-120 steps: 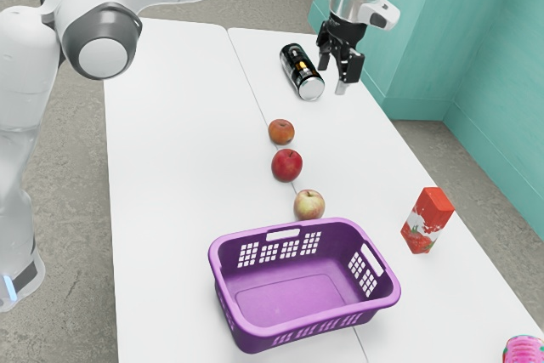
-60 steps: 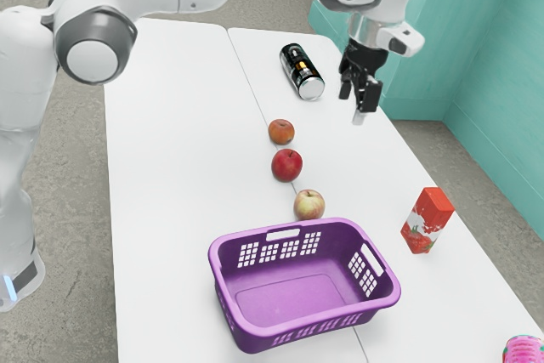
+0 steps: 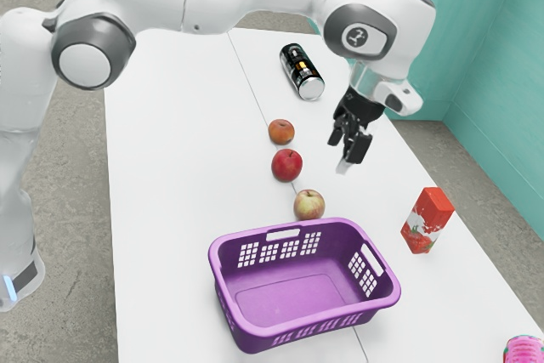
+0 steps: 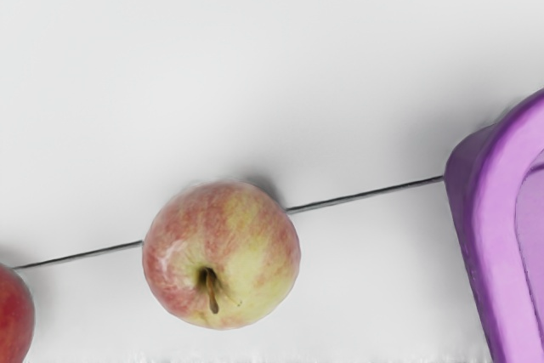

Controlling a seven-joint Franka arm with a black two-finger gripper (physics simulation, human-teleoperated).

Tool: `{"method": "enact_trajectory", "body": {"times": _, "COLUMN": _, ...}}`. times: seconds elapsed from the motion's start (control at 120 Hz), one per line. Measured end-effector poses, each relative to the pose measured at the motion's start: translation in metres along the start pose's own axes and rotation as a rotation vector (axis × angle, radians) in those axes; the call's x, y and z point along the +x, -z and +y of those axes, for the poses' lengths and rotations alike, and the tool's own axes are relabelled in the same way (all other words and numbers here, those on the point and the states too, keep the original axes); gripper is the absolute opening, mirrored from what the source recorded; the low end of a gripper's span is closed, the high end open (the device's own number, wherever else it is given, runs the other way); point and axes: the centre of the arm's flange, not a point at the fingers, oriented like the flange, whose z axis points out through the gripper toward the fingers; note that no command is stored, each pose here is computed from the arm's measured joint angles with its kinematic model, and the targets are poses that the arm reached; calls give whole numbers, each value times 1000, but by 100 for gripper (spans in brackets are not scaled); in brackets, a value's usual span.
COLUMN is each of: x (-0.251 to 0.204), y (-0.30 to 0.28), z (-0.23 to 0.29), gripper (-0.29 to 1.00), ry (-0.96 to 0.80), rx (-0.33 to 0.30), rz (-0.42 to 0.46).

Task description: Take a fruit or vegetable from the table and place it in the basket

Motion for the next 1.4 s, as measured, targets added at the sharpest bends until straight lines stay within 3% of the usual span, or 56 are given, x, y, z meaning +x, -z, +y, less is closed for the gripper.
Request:
{"method": "enact_trajectory", "body": {"times": 0.233, "x": 11, "y": -66, "z": -5, "gripper": 70, "ry": 9, "rx": -7, "rz": -63}}
{"method": "enact_trajectory", "body": {"times": 0.617, "x": 15, "y": -71, "z": -26, "gripper": 70, "ry": 30, "rx": 0, "rz": -27}}
{"method": "enact_trajectory", "body": {"times": 0.9, "x": 18, "y": -115, "z": -28, "gripper": 70, "ry": 28, "rx": -13, "rz": -63}}
{"method": "enact_trajectory", "body": {"times": 1.4, "x": 22, "y": -115, "z": -37, "gripper": 70, "ry": 26, "rx": -22, "rz": -21}}
